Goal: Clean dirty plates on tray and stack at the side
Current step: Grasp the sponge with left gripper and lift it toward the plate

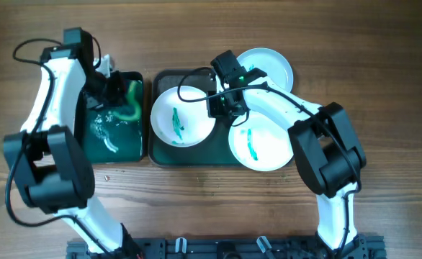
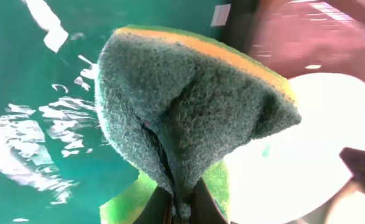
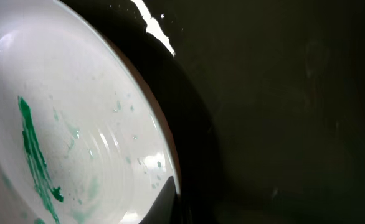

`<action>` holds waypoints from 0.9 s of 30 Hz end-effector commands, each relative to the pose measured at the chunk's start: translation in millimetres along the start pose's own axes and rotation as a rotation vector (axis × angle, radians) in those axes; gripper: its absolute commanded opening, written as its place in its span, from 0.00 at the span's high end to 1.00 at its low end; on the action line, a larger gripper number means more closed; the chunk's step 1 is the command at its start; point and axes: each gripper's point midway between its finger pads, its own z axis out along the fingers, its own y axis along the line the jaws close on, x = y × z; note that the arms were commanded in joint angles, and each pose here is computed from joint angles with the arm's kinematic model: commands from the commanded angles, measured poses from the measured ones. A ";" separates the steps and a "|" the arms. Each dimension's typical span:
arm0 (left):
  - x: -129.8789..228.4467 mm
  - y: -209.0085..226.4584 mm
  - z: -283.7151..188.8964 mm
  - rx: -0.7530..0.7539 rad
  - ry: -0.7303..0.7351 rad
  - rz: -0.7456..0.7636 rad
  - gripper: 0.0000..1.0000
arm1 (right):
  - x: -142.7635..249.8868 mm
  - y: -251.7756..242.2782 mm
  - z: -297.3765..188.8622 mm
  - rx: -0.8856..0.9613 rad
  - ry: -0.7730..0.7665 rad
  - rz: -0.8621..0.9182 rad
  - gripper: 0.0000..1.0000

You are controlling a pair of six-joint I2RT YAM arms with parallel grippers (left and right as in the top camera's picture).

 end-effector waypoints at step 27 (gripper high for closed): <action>64.1 -79.4 109.4 -0.225 0.147 -0.107 0.96 | 10.0 -25.7 4.9 0.050 0.062 0.105 0.96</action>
